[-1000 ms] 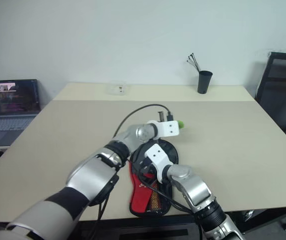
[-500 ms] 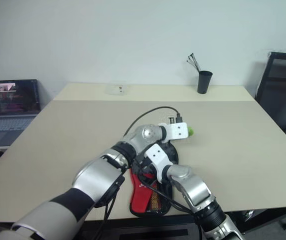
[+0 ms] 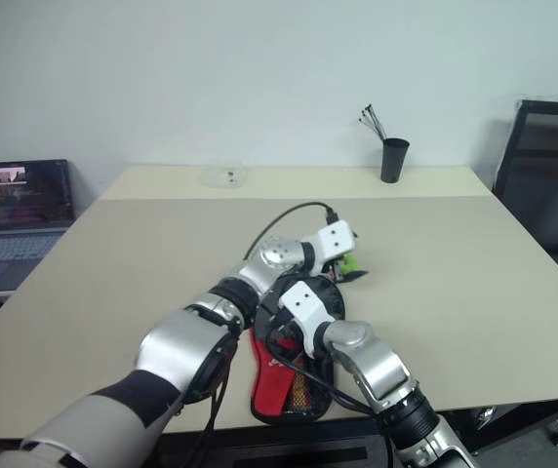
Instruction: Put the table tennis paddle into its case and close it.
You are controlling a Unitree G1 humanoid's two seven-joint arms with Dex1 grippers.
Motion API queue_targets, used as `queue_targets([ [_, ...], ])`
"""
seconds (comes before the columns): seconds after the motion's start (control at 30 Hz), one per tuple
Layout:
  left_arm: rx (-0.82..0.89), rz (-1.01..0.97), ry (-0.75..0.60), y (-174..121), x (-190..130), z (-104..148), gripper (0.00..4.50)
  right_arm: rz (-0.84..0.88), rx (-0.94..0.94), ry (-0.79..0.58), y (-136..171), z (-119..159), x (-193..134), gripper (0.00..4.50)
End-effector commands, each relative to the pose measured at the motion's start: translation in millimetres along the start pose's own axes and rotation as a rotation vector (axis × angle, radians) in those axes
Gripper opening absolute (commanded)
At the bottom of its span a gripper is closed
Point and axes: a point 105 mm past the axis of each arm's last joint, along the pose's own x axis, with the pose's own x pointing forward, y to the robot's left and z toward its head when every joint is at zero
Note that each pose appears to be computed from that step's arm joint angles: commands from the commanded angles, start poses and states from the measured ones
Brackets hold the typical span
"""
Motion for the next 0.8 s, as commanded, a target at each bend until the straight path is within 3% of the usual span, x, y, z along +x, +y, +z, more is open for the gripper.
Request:
queue_targets([
  [0.03, 0.031, 0.160, -0.038, 42, -15, 19, 4.45, 0.019, 0.077, 0.165, 4, -44, 3, 4.50],
  [0.2, -0.037, 0.244, -0.051, 65, -36, 10, 4.45, 0.020, 0.076, 0.135, 3, -33, 0, 4.50],
  [0.4, -0.136, 0.233, -0.077, 69, -65, -19, 4.45, 0.062, 0.114, -0.002, 6, 6, -23, 4.50],
  [0.8, -0.318, 0.100, -0.166, 15, -104, -60, 4.45, 0.036, 0.175, -0.163, -31, 47, -113, 4.50],
])
